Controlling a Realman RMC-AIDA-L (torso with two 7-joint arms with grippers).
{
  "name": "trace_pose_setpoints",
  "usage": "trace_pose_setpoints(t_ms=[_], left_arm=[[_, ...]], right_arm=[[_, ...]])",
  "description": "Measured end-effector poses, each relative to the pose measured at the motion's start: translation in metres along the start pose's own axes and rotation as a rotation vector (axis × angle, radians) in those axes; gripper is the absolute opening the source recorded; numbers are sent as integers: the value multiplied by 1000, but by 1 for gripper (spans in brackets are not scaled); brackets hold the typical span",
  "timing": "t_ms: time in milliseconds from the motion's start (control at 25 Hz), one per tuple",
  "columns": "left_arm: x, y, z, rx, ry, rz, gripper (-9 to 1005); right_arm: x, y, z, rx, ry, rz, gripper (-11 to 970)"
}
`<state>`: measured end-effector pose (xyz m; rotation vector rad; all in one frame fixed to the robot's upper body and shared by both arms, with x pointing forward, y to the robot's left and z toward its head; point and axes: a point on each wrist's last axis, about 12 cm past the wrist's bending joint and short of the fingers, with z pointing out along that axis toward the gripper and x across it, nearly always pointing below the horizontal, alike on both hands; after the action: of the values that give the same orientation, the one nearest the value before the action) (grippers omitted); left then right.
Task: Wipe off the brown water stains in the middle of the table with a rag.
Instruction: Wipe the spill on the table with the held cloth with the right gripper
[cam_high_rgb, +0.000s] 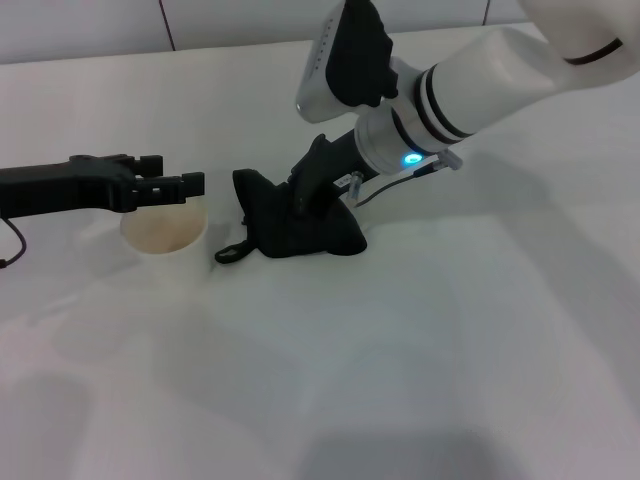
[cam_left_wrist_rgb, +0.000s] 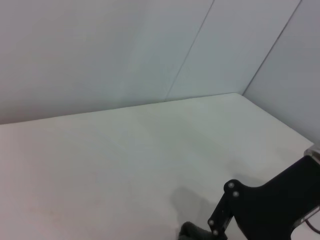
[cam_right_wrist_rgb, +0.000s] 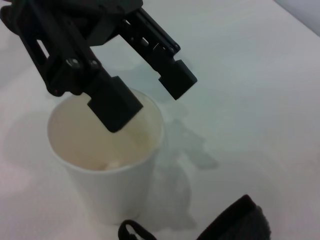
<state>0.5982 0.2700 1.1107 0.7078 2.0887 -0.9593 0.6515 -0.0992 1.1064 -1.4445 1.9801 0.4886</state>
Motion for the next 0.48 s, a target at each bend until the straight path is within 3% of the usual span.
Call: trace_pose_setpoints(t_ms=[480], left_arm=[[2, 0, 1, 0, 5, -3, 875]], right_arm=[[-2, -8, 0, 74, -27, 37, 119]])
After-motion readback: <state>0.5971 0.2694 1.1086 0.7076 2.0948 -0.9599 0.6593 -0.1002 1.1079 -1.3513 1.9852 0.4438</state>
